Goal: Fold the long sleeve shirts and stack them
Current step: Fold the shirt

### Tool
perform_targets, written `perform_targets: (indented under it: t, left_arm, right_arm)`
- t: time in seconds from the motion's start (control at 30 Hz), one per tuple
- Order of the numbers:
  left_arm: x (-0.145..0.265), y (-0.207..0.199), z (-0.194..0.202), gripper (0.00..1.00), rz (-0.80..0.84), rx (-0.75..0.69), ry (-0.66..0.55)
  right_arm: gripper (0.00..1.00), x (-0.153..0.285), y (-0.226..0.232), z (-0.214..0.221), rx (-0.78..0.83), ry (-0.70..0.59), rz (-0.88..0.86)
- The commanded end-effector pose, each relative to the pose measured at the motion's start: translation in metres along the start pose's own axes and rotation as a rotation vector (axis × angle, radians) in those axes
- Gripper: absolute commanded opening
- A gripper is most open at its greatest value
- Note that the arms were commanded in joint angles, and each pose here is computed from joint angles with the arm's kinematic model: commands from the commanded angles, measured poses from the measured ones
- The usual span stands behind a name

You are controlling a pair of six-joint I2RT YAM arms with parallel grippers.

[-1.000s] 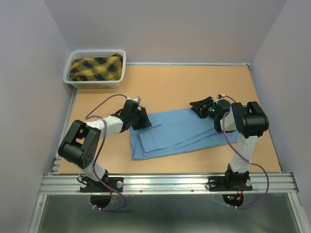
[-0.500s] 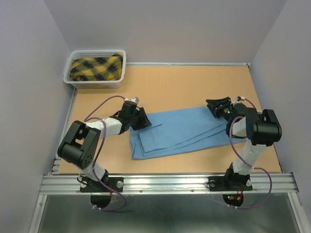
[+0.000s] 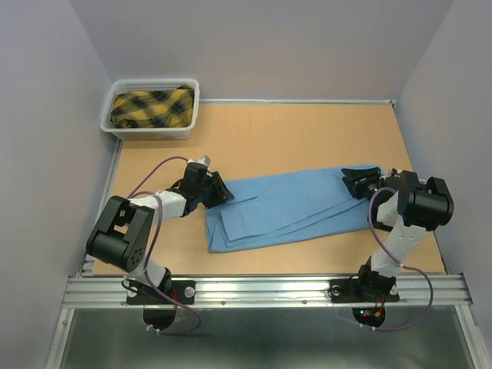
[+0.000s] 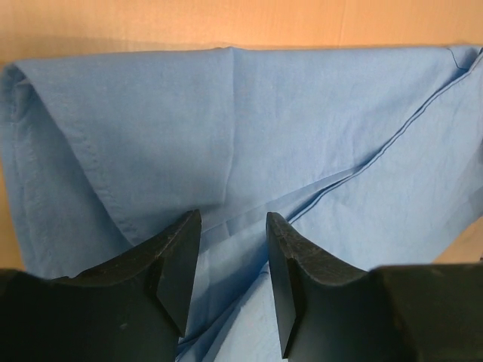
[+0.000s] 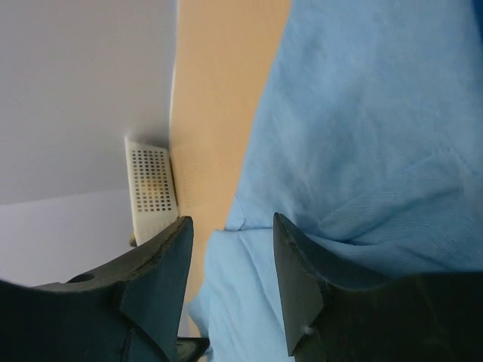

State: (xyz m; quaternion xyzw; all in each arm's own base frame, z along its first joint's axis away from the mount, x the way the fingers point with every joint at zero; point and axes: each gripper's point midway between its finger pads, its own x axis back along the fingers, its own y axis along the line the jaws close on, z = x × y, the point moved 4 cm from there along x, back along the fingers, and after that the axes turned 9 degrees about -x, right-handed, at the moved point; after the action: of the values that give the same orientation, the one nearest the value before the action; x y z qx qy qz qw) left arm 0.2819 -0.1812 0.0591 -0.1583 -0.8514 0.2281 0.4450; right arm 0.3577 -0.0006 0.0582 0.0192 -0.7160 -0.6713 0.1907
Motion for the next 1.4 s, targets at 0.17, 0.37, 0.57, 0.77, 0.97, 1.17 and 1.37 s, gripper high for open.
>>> perform_targets:
  t: [0.17, 0.37, 0.57, 0.77, 0.97, 1.17, 1.37]
  left_arm:
    - [0.045, -0.021, -0.021, 0.53, 0.028, -0.100, -0.064]
    - [0.073, -0.035, -0.048, 0.65, -0.014, -0.276, -0.108]
    - [0.070, -0.041, -0.043, 0.71, -0.001, -0.304, -0.074]
    - [0.045, -0.045, -0.029, 0.72, -0.010, -0.319, -0.021]
    - [0.018, -0.039, -0.041, 0.71, -0.078, -0.308, -0.018]
    - [-0.018, -0.024, -0.025, 0.63, -0.115, -0.246, 0.085]
    - [-0.015, -0.005, 0.014, 0.59, -0.110, -0.150, 0.179]
  right_arm:
    - [0.54, 0.022, 0.068, -0.003, 0.108, 0.000, -0.168]
    - [0.56, 0.037, 0.065, -0.008, 0.294, -0.107, 0.193]
    - [0.62, 0.067, 0.067, -0.007, 0.456, -0.142, 0.450]
    - [0.63, 0.080, 0.044, 0.002, 0.559, -0.152, 0.687]
    - [0.64, 0.066, 0.016, 0.028, 0.595, -0.103, 0.810]
    - [0.64, 0.039, -0.001, 0.028, 0.629, -0.077, 0.871]
    - [0.63, -0.014, 0.000, 0.023, 0.710, 0.021, 0.814]
